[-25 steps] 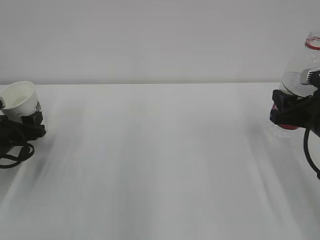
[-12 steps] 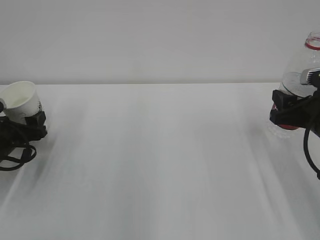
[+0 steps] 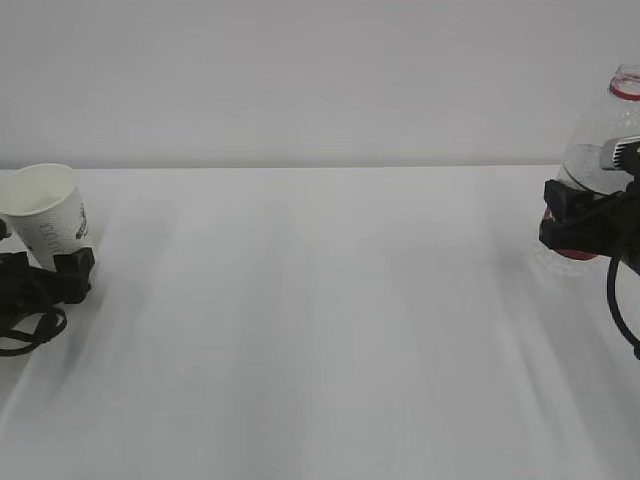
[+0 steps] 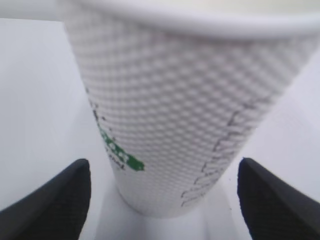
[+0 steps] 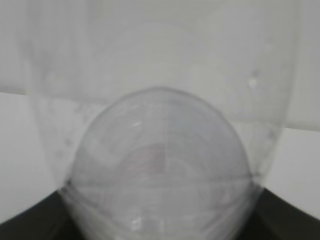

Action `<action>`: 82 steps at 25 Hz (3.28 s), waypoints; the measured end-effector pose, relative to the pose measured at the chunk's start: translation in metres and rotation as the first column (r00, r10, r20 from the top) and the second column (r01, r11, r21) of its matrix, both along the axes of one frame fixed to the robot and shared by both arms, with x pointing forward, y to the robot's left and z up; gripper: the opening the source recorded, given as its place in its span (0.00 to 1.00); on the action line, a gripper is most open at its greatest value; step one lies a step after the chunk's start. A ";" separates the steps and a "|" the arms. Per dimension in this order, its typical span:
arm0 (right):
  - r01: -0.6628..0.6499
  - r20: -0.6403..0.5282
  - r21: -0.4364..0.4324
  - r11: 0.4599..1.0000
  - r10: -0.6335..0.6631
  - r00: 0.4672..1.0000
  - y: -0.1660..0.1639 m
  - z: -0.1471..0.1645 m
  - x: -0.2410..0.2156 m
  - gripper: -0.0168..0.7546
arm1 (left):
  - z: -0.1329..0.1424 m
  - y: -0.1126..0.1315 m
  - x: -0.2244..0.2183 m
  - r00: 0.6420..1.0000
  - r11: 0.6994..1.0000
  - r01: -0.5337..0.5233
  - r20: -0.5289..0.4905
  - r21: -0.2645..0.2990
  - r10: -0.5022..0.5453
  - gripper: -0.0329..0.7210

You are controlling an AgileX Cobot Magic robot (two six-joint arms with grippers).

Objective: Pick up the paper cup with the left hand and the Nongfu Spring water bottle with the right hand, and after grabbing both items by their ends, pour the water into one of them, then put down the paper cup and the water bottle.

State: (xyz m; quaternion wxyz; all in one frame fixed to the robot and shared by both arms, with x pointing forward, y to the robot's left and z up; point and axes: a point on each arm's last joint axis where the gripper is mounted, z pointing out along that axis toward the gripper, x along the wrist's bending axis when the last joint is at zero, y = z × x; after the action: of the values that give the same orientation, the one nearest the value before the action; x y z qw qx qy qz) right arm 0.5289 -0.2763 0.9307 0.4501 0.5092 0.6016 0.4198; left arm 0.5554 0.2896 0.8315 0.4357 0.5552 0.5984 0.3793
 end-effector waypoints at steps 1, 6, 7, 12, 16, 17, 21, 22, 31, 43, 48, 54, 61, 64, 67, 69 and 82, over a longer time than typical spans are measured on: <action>0.000 0.000 0.000 1.000 0.000 1.000 0.000 0.000 0.000 0.63 | 0.003 0.000 -0.002 1.000 1.000 -0.001 0.002 0.000 0.001 0.96; 0.000 0.000 0.000 1.000 0.000 1.000 0.000 0.000 0.000 0.63 | 0.016 0.001 -0.020 1.000 1.000 -0.001 0.000 0.000 0.001 0.95; 0.000 0.000 0.000 1.000 0.000 1.000 0.000 0.000 0.000 0.63 | 0.019 0.001 -0.023 1.000 1.000 -0.001 0.001 0.000 0.001 0.95; 0.000 0.000 0.000 1.000 0.000 1.000 0.000 0.000 0.000 0.63 | 0.036 0.001 -0.040 1.000 1.000 0.008 0.019 0.000 -0.008 0.95; 0.000 0.000 0.000 1.000 0.000 1.000 0.000 0.000 0.000 0.63 | 0.049 -0.001 -0.060 0.999 0.999 0.036 0.029 0.003 -0.036 0.94; 0.000 0.000 0.000 1.000 0.000 1.000 0.000 0.000 0.000 0.63 | 0.054 -0.001 -0.066 0.998 0.999 0.040 0.038 0.003 -0.040 0.94; 0.000 0.000 0.000 1.000 0.000 1.000 0.000 0.000 0.000 0.63 | 0.072 0.000 -0.083 0.995 0.999 0.042 0.087 0.003 -0.042 0.92; 0.000 0.000 0.000 1.000 0.000 1.000 0.000 0.000 0.000 0.63 | 0.078 0.000 -0.085 0.993 0.999 0.043 0.106 0.004 -0.044 0.92; 0.000 0.000 0.000 1.000 0.000 1.000 0.000 0.000 0.000 0.63 | 0.108 -0.003 -0.095 0.969 0.997 0.081 0.233 0.014 -0.083 0.90; 0.003 0.034 0.005 1.000 -0.004 0.999 0.000 0.007 0.008 0.63 | 0.128 -0.003 -0.100 0.943 0.997 0.080 0.322 0.018 -0.082 0.86; 0.010 0.046 0.002 1.000 -0.010 0.999 0.001 0.008 0.018 0.63 | 0.128 -0.003 -0.100 0.944 0.997 0.080 0.320 0.018 -0.082 0.84; 0.023 -0.003 0.001 1.000 -0.023 1.000 0.001 -0.011 0.032 0.63 | 0.128 -0.003 -0.100 0.944 0.997 0.080 0.320 0.018 -0.082 0.83; 0.075 -0.031 0.020 0.997 -0.074 0.997 -0.002 -0.026 0.045 0.63 | 0.128 -0.003 -0.100 0.944 0.997 0.080 0.320 0.018 -0.082 0.83; 0.083 -0.058 0.020 0.996 -0.082 0.995 -0.002 -0.035 0.047 0.63 | 0.128 -0.003 -0.100 0.944 0.996 0.082 0.320 0.019 -0.084 0.83; 0.091 -0.071 0.042 0.995 -0.088 0.994 -0.002 -0.038 0.047 0.63 | 0.128 -0.004 -0.100 0.944 0.996 0.084 0.320 0.020 -0.086 0.83; 0.099 -0.083 0.061 0.993 -0.094 0.992 -0.002 -0.042 0.047 0.63 | 0.128 -0.004 -0.100 0.943 0.996 0.086 0.320 0.020 -0.088 0.83; 0.101 -0.084 0.078 0.992 -0.094 0.992 -0.002 -0.043 0.048 0.88 | 0.128 -0.004 -0.100 0.943 0.996 0.088 0.320 0.021 -0.090 0.83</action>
State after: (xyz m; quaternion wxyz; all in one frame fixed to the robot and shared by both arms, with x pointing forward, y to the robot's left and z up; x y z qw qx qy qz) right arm 0.5766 -0.2783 0.8877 0.4242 0.5726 0.5759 0.4006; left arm 0.4551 0.2858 0.9596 0.5419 0.5139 0.4929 0.4464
